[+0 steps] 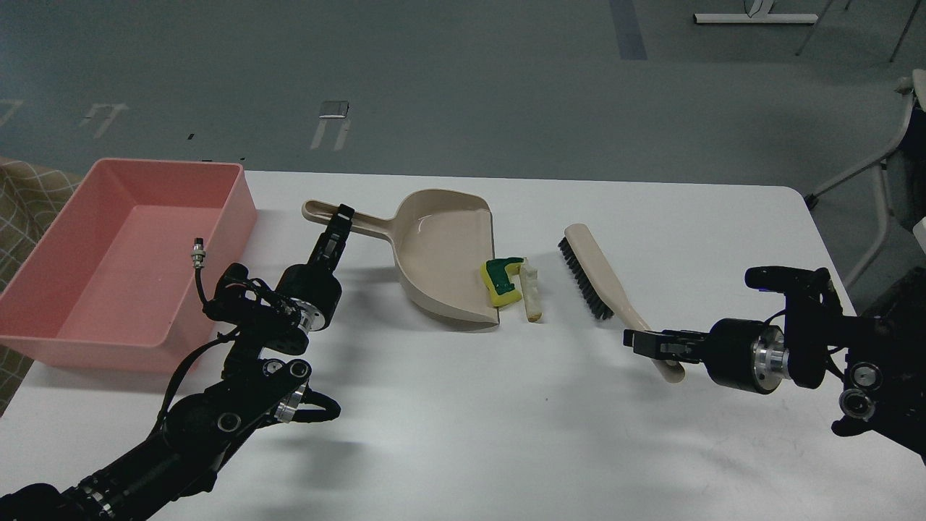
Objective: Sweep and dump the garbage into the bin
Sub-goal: 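Sweep the brush across the sponge into the dustpan with the right gripper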
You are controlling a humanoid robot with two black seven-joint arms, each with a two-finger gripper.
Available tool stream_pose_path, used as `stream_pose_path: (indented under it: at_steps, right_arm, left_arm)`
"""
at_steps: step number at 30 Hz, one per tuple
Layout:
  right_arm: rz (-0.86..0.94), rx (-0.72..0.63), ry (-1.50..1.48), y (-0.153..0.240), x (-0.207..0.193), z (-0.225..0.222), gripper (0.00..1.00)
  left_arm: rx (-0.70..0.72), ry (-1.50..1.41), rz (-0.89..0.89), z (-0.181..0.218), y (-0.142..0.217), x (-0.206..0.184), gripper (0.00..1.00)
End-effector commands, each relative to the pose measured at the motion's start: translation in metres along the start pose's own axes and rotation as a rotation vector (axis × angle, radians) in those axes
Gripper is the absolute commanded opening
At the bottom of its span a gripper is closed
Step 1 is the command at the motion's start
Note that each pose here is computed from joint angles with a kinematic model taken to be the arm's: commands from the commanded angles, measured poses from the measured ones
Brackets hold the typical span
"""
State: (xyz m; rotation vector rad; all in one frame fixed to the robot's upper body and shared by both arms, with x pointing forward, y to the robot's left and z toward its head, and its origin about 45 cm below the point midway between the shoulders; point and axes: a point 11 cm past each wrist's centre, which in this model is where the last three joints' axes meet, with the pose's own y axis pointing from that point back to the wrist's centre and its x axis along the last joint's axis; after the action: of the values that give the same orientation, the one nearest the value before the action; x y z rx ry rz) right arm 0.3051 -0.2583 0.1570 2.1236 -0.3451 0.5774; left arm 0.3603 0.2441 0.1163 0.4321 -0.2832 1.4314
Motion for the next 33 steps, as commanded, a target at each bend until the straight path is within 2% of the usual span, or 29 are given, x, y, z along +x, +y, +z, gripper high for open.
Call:
stream_pose_path:
  at_steps: [1,14,20,33]
  right_arm:
    - [-0.013,0.03,-0.002,-0.01,-0.005,-0.01,0.0]
    - [-0.021,0.138,-0.021,-0.042,-0.011,-0.049,0.0]
    - [0.016,0.189,-0.047,-0.06,0.0,-0.069,0.0]
    - [0.043,0.266,-0.063,-0.073,0.009,-0.098,0.0]
  left_arm:
    - [-0.003,-0.001,-0.002,0.001,0.001,0.001,0.0]
    - [-0.012,-0.004,-0.007,0.002,0.003,0.005,0.0]
    - [-0.007,0.003,-0.015,0.0,0.008,0.002,0.0]
    - [-0.01,0.017,-0.021,0.001,0.01,-0.003,0.0]
